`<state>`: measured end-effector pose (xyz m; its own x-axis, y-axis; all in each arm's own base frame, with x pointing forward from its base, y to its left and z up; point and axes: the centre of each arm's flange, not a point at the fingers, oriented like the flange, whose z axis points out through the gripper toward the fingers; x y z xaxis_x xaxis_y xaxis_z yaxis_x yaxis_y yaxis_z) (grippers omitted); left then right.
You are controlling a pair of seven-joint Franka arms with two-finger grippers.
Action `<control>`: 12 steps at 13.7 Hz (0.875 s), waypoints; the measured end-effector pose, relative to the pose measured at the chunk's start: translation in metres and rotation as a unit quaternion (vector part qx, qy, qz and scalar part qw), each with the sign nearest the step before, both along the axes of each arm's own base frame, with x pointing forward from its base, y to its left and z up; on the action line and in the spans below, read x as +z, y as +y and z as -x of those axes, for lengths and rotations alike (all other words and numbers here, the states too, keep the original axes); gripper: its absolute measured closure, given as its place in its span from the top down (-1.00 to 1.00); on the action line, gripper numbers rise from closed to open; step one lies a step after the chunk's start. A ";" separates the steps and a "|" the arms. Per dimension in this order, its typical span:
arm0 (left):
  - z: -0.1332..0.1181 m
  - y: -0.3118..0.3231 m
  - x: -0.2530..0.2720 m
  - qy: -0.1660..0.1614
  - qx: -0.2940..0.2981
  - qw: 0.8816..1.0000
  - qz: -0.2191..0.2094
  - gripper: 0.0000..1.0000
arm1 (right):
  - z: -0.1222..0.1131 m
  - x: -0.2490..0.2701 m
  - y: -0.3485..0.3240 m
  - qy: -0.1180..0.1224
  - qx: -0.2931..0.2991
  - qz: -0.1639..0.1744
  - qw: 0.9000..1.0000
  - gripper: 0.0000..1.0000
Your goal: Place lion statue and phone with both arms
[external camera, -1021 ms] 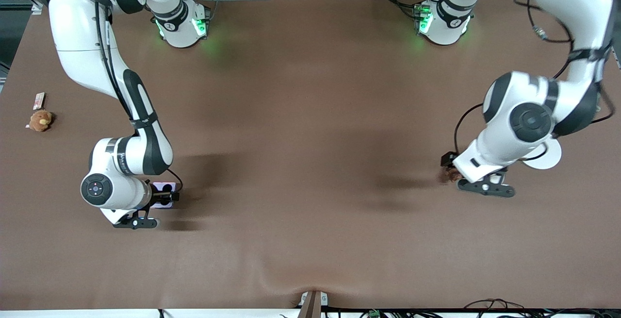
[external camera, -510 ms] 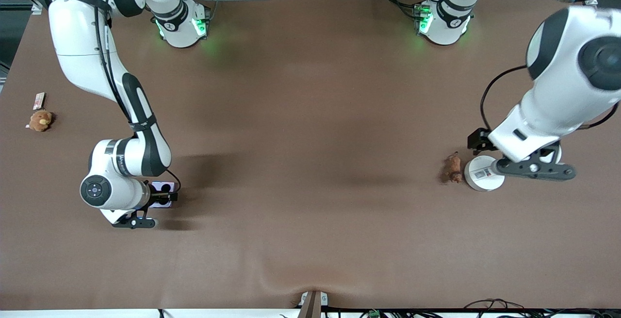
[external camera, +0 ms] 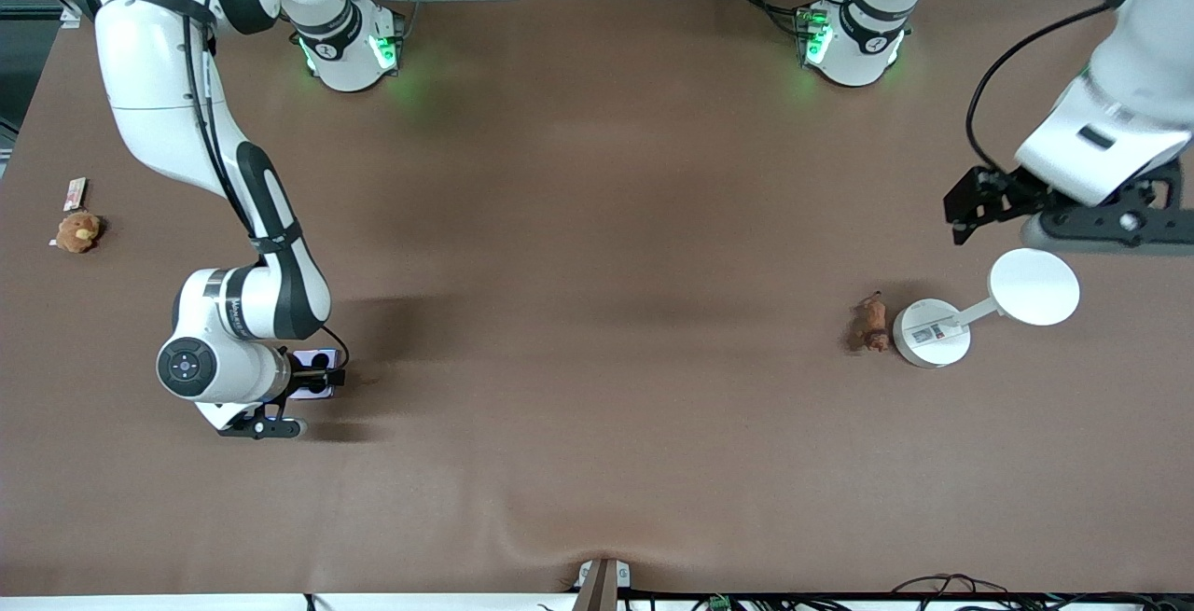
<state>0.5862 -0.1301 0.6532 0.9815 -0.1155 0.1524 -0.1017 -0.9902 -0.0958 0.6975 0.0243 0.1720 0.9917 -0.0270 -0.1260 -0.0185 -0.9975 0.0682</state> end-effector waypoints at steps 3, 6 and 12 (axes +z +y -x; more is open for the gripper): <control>0.019 0.012 0.022 0.008 0.017 1.000 0.017 1.00 | -0.001 0.001 0.000 -0.001 0.000 0.000 1.000 1.00; 0.033 0.029 0.032 0.025 0.037 0.999 0.024 1.00 | -0.004 0.006 0.002 -0.008 0.002 -0.001 1.000 1.00; 0.056 0.045 0.018 0.052 0.053 0.997 0.009 1.00 | -0.020 0.060 0.020 -0.009 0.011 -0.009 1.000 1.00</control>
<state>0.5298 -0.0854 0.6707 0.9987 -0.0085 0.0506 -0.0048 -0.9974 -0.0723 0.7171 0.0442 0.2323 0.9941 -0.0026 -0.1080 0.0028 -0.9987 0.0502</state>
